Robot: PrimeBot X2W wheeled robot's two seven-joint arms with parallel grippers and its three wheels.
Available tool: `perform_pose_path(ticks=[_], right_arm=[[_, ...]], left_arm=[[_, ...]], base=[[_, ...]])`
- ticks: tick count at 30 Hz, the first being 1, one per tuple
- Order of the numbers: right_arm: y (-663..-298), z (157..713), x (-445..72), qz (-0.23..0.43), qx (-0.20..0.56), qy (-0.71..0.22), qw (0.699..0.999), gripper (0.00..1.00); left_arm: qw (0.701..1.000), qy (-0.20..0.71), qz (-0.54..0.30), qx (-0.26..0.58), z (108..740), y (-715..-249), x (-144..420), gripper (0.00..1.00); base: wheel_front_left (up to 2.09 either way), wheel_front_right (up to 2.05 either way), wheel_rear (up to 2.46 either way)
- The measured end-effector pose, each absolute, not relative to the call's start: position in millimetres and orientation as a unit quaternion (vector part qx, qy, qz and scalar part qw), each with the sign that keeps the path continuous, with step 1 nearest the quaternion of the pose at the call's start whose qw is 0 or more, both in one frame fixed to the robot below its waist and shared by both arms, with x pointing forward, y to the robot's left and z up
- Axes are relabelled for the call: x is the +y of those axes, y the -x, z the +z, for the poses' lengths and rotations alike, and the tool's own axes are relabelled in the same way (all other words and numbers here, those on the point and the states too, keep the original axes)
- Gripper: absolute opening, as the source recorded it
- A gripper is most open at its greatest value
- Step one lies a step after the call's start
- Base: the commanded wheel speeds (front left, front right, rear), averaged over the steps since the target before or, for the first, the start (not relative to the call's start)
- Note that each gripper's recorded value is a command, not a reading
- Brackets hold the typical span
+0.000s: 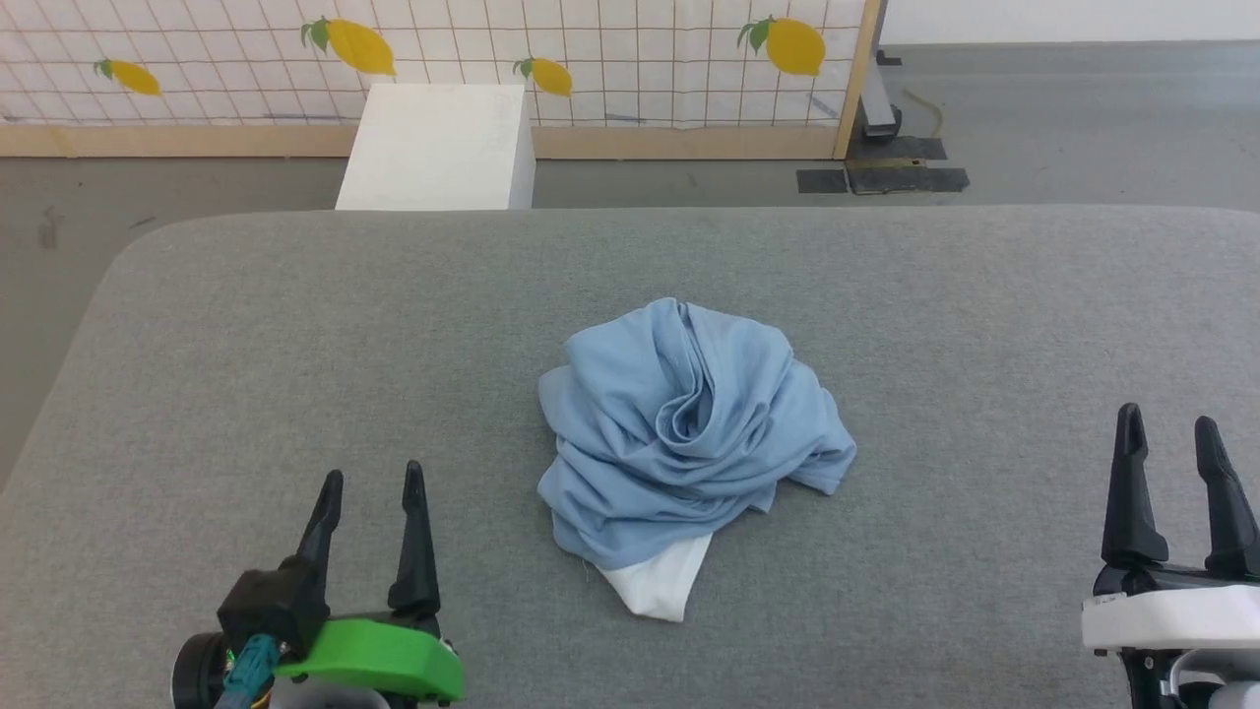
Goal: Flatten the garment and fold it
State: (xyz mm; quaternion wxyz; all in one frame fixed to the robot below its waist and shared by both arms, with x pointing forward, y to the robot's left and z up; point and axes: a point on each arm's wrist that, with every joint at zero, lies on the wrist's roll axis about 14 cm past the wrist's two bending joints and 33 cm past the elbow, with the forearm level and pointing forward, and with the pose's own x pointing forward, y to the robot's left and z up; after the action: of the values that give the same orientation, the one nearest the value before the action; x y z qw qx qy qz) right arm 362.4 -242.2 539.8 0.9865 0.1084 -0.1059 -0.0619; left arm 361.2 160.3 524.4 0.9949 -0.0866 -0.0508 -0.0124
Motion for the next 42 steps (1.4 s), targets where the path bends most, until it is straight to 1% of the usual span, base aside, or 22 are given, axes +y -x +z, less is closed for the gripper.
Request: perform_pose_path(ticks=[5, 7, 8, 10, 14, 15, 19, 21, 23, 30, 36, 37, 38, 39, 42], right_arm=[[-368, 538, -231, -0.046, -0.101, -0.108, 0.988, 1.0], [-390, 531, -203, -0.003, -0.055, -0.113, 0.992, 1.0], [-397, 531, -195, 0.011, -0.041, -0.105, 0.994, 1.0], [-412, 525, -173, 0.05, 0.014, -0.081, 0.995, 1.0], [-430, 509, -157, 0.102, 0.112, -0.018, 0.988, 1.0], [-433, 506, -156, 0.109, 0.127, -0.009, 0.986, 1.0], [-439, 477, -146, 0.143, 0.223, 0.027, 0.964, 1.0], [-437, 455, -143, 0.157, 0.281, 0.053, 0.945, 1.0], [-433, 438, -139, 0.173, 0.319, 0.079, 0.929, 1.0], [-441, 406, -119, 0.214, 0.366, 0.124, 0.897, 1.0], [-451, 378, -112, 0.216, 0.401, 0.131, 0.881, 1.0], [-455, 376, -110, 0.217, 0.399, 0.13, 0.881, 0.63], [-459, 376, -108, 0.219, 0.396, 0.128, 0.883, 0.41], [-462, 375, -106, 0.22, 0.394, 0.128, 0.883, 0.0], [-469, 375, -102, 0.222, 0.387, 0.124, 0.886, 0.0]], left_arm=[[0.995, 0.083, -0.006, -0.063, 529, -360, 167, 1.0], [0.994, 0.086, -0.001, -0.065, 529, -361, 168, 1.0], [0.994, 0.088, 0.0, -0.064, 528, -361, 169, 1.0], [0.994, 0.089, 0.0, -0.06, 525, -361, 169, 1.0], [0.995, 0.09, 0.005, -0.052, 519, -362, 170, 1.0], [0.995, 0.09, 0.005, -0.05, 517, -362, 170, 1.0], [0.995, 0.094, 0.014, -0.04, 510, -359, 174, 1.0], [0.995, 0.096, 0.017, -0.035, 506, -357, 176, 1.0], [0.995, 0.096, 0.022, -0.032, 504, -355, 179, 1.0], [0.994, 0.095, 0.046, -0.029, 501, -349, 194, 1.0], [0.993, 0.093, 0.064, -0.026, 499, -347, 205, 1.0], [0.993, 0.092, 0.067, -0.025, 498, -347, 207, 1.0], [0.993, 0.092, 0.07, -0.024, 497, -348, 208, 1.0], [0.993, 0.092, 0.073, -0.022, 496, -348, 210, 1.0], [0.992, 0.092, 0.081, -0.017, 492, -347, 214, 1.0]], base=[[0.0, 0.0, 0.0], [0.0, 0.0, 0.0], [0.0, 0.0, 0.0], [0.0, 0.0, 0.0], [0.0, 0.0, 0.0], [0.0, 0.0, 0.0], [0.0, 0.0, 0.0], [0.0, 0.0, 0.0], [0.0, 0.0, 0.0], [0.0, 0.0, 0.0], [0.0, 0.0, 0.0], [0.0, 0.0, 0.0], [0.0, 0.0, 0.0], [0.0, 0.0, 0.0], [0.0, 0.0, 0.0]])
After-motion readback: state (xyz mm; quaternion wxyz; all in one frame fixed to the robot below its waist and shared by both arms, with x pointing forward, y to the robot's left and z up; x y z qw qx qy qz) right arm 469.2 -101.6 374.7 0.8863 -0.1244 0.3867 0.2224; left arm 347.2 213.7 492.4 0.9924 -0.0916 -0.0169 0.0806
